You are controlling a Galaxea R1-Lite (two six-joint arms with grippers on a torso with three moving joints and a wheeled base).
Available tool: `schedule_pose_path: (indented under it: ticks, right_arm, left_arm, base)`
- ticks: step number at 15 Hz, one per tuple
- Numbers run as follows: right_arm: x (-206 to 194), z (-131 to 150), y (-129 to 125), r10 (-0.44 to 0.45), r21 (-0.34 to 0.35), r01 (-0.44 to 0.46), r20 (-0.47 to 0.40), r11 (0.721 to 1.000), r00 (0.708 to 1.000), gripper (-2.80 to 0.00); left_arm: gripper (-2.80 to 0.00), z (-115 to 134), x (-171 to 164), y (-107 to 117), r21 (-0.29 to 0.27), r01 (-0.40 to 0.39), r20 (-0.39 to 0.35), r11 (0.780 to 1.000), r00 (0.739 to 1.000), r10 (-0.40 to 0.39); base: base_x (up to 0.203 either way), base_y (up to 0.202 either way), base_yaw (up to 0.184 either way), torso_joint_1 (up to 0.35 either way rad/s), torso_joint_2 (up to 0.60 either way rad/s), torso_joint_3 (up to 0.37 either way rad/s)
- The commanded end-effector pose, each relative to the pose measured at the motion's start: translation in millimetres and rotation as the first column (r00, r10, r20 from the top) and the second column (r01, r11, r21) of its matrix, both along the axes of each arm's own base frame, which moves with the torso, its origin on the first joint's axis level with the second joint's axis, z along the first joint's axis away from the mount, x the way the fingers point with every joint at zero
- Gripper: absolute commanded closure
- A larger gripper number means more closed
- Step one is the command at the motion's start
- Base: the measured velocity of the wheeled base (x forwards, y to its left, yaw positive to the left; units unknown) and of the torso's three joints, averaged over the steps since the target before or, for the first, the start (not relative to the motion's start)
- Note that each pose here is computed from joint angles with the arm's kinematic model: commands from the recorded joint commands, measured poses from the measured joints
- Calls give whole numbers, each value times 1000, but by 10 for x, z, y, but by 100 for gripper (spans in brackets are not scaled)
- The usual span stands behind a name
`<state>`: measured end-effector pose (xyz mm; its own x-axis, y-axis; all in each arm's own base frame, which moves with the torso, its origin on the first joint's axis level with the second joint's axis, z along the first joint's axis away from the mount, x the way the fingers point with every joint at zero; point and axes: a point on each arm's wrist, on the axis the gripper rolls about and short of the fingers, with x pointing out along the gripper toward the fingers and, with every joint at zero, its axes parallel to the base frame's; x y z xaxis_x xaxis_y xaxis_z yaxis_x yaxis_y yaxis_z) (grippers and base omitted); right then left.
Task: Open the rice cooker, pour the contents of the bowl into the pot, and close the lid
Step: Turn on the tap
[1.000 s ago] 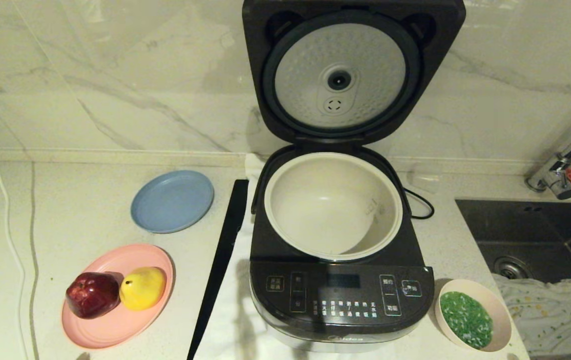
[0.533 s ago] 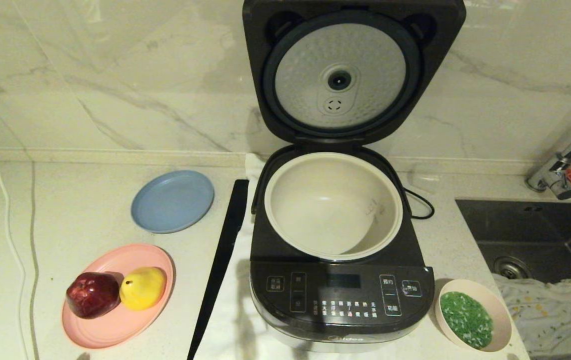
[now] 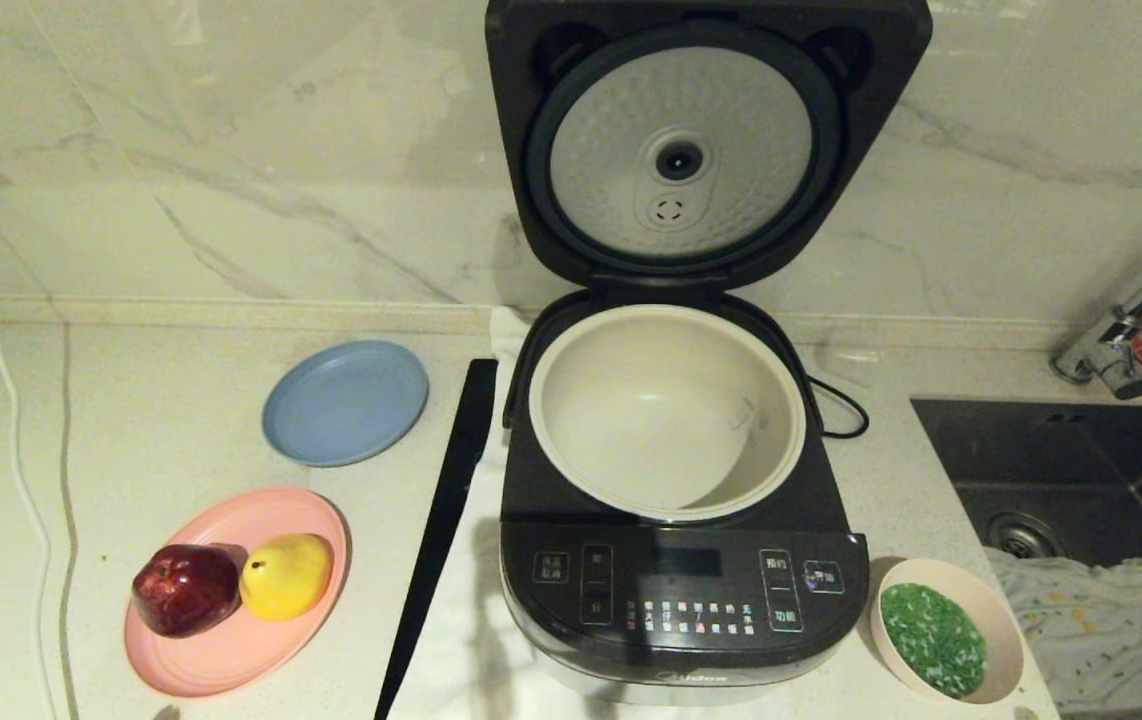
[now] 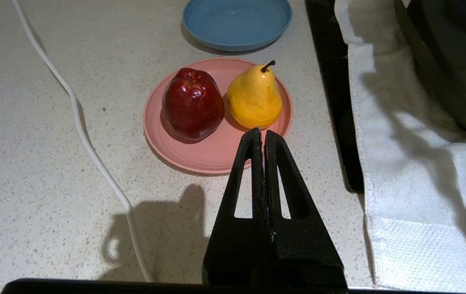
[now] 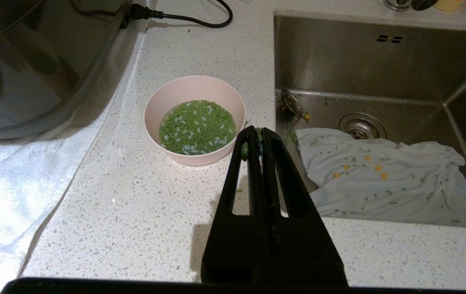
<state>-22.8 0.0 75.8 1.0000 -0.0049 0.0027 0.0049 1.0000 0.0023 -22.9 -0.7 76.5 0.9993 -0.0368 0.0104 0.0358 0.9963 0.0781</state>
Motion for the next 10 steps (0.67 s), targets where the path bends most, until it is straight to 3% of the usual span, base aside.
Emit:
schedule_pose_path:
  ticks: [1,8,10]
  right_arm:
    - [0,1,0,0,-4,0,1,1000,1000,0]
    - [0,0,0,0,-15,0,0,1000,1000,0]
    - [-5,-10,1,5,-14,-6,-51,1000,999,0]
  left_arm:
    - [0,-12,4,0,0,0,-4,1000,1000,0]
    - [0,-12,4,0,-1,0,-4,1000,1000,0]
    - [0,-13,4,0,2,0,-5,1000,1000,0]
  base:
    - [0,0,0,0,0,0]
    - [0,0,0,0,0,0]
    - [0,0,0,0,0,0]
